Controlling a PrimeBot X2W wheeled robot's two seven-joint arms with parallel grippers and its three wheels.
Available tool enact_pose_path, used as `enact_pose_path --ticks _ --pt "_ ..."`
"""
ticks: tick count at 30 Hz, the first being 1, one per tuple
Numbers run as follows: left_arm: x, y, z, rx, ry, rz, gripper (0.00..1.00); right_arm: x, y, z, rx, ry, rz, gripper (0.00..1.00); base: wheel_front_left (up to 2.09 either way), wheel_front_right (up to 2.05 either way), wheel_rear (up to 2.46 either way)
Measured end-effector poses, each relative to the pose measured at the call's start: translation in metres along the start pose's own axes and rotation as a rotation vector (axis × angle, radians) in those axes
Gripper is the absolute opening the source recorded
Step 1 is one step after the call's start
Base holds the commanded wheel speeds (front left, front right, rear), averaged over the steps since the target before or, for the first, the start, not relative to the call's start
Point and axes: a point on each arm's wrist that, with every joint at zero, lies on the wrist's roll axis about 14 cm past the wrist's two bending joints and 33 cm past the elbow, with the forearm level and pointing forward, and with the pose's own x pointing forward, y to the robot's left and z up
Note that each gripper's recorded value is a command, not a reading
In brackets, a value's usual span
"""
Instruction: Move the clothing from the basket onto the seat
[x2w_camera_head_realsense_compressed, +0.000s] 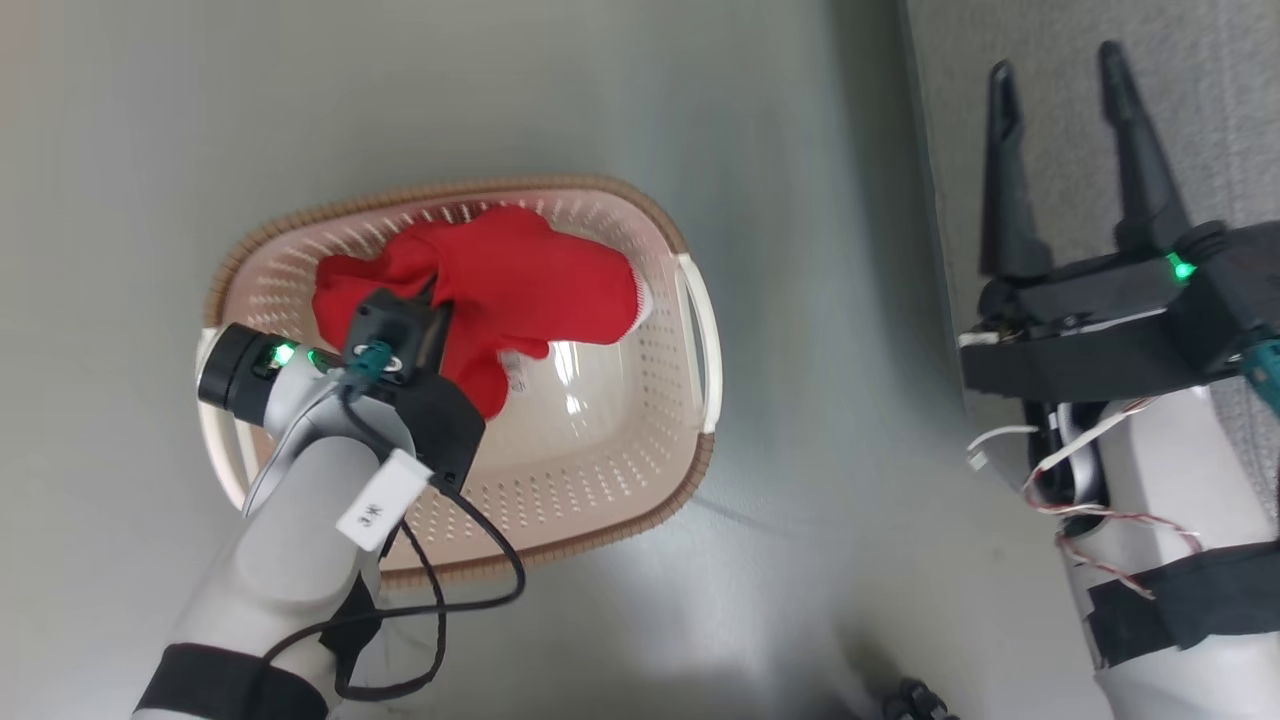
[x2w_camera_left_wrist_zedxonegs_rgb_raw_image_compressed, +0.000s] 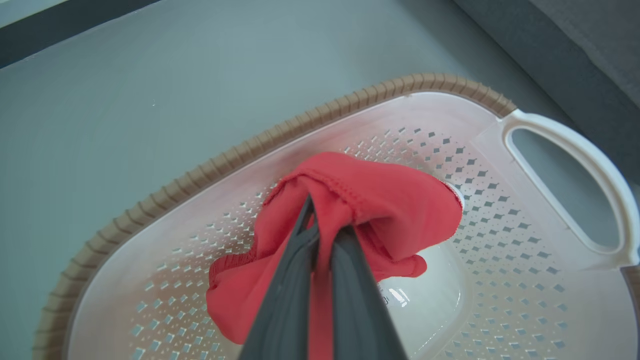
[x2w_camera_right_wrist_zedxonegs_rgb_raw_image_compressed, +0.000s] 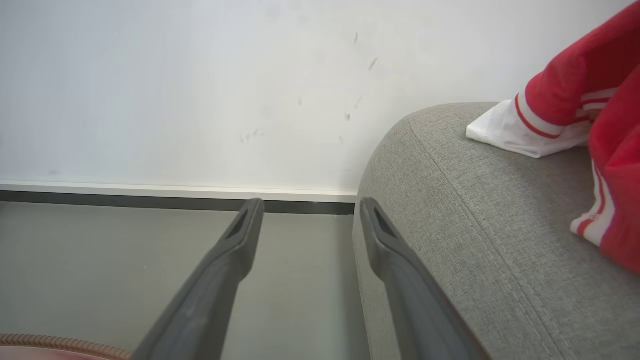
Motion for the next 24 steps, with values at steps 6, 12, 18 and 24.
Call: enact_pose_path --ticks 6,12,18,24 --pt "-0.02 0.007 0.038 -0.048 -0.093 0.037 0.0 -0.01 0.017 0.016 0.026 -0.009 0.037 1.0 0.0 0.0 0.0" --pt "-0.041 0.008 0.085 -0.048 -0.212 0.048 0.0 -0.019 0.02 0.038 0.032 -0.035 0.046 1.0 0.0 0.0 0.0" --pt "-0.067 0.005 0.127 -0.015 -0.318 0.047 0.0 -0.035 0.025 0.054 0.042 -0.044 0.055 1.0 0.0 0.0 0.0" --pt "-0.096 0.005 0.164 0.038 -0.41 0.057 0.0 -0.049 0.03 0.075 0.054 -0.072 0.063 1.0 0.0 0.0 0.0"
